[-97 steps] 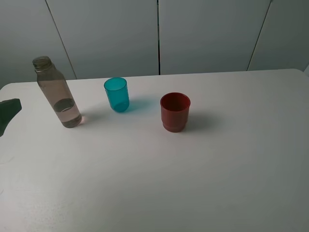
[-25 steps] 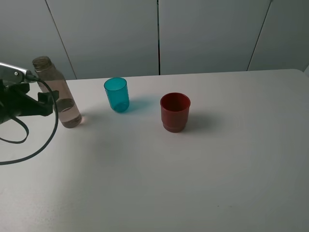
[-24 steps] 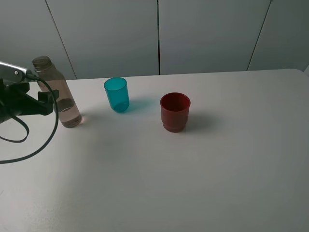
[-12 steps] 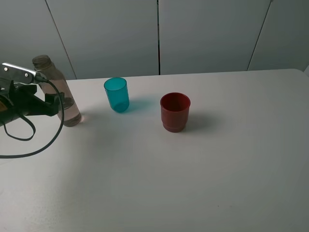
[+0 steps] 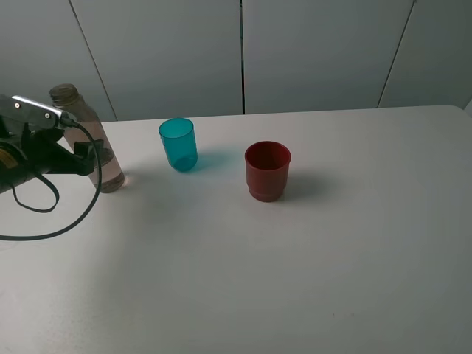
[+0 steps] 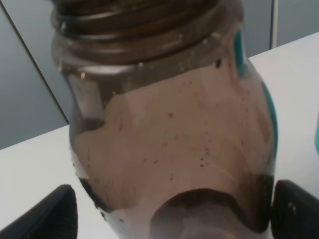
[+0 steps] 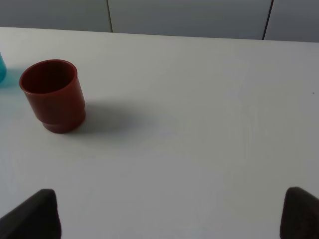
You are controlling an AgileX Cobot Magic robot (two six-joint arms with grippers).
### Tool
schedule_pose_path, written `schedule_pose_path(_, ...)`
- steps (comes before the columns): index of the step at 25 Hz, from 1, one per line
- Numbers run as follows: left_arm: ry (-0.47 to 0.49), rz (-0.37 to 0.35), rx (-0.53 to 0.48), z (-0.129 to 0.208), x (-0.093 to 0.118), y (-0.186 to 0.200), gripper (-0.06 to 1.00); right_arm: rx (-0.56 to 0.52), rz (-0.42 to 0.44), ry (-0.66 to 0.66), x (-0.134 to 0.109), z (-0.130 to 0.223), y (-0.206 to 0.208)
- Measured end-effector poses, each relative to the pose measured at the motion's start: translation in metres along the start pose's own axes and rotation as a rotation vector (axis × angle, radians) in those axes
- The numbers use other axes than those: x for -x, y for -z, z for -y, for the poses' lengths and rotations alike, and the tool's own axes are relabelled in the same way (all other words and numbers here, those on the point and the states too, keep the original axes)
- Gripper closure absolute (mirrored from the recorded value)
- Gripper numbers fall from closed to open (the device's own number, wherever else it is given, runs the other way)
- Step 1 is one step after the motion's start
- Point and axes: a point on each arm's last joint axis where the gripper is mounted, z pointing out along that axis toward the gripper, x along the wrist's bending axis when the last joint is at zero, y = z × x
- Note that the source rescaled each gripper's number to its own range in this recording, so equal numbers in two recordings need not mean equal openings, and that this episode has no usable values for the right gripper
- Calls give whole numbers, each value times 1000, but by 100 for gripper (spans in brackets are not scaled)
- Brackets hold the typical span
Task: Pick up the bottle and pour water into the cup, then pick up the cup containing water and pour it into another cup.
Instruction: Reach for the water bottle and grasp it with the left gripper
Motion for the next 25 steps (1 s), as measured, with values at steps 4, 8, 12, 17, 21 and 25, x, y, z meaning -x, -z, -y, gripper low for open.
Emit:
schedule_pose_path(4,-8,0,12,-3,-1,-3,-3,0,0,0,0,0,0)
schedule_pose_path(8,-13,7,17,-2,-2,-10,-3,0,0,0,0,0,0)
schedule_pose_path(12,-8,10,28,1,-2,-13,-3,0,0,0,0,0,0)
schedule_pose_path(17,1,27,31,5,-2,-23,-3,0,0,0,0,0,0)
schedule_pose_path(21,10,29,54,2,-3,-25,-3,0,0,0,0,0,0)
schedule_pose_path(25,9,40,82,-1,-2,-25,-3,0,0,0,0,0,0)
